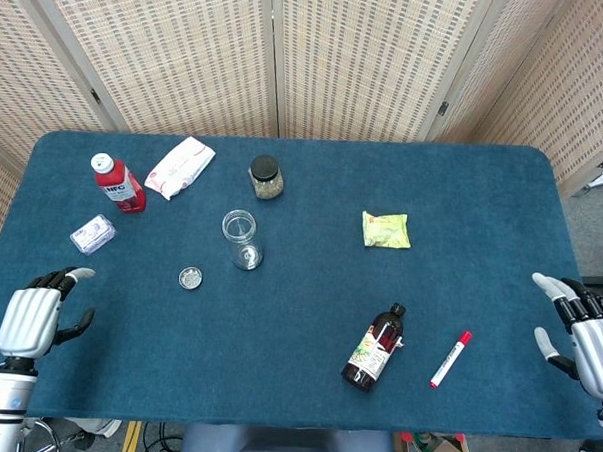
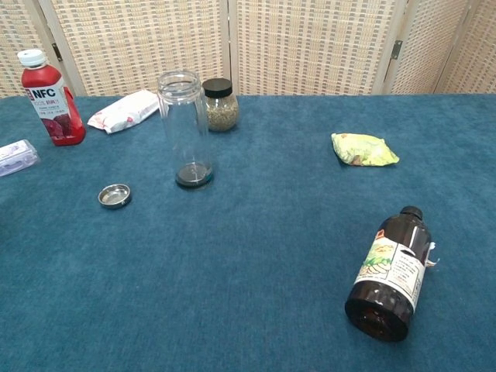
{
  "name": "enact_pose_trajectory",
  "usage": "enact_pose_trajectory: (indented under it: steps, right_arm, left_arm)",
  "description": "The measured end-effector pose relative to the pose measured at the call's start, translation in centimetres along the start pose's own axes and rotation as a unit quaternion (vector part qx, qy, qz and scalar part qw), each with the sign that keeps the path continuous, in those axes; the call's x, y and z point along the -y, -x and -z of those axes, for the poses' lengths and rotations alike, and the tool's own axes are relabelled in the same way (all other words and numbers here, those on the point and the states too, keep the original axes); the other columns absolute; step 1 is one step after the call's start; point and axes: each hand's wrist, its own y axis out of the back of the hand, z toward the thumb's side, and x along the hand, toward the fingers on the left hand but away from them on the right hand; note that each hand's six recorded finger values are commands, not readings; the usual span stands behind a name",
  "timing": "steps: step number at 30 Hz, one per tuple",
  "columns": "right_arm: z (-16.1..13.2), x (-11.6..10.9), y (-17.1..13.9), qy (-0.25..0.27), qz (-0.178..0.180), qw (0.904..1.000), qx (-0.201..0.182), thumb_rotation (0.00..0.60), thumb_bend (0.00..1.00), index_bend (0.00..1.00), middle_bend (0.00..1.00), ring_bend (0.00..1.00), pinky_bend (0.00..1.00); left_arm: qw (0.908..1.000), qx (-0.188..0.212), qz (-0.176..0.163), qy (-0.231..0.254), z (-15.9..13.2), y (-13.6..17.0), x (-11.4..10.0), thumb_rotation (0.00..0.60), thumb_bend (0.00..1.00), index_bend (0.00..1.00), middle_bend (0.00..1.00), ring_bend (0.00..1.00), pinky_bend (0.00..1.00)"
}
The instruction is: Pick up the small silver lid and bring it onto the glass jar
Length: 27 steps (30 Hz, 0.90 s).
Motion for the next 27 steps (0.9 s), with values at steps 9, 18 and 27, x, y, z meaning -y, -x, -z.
enact_pose_trajectory:
  steps: [9, 18, 27]
  right_arm:
    - [-0.2, -0.2, -0.1, -0.003, -0.001, 1.0, 0.001, 0.6, 0.37, 0.16, 0.22, 0.14, 0.26]
    - [0.0, -0.2, -0.3, -0.004, -0.002, 1.0, 0.005, 0.6, 0.37, 0.16, 0.22, 0.14, 0.26]
    - [0.5, 0.1, -0.3, -0.004, -0.007, 0.9999, 0.012, 0.6, 0.37, 0.16, 0.22, 0.14, 0.26]
  left_arm:
    - [0.9985, 0.042, 0.033, 0.013, -1.3, -3.4, 1.1, 0.6, 0.35, 0.31, 0.28, 0.31, 0.33]
    - [0.994, 0.075, 0.079, 0.008, -3.3, -7.5, 3.7, 0.6, 0.35, 0.37, 0.62, 0.63, 0.78]
    - [0.9894, 0.085, 0.116, -0.019, -5.4, -11.2, 6.9, 0.6, 0.36, 0.43, 0.87, 0.84, 1.0]
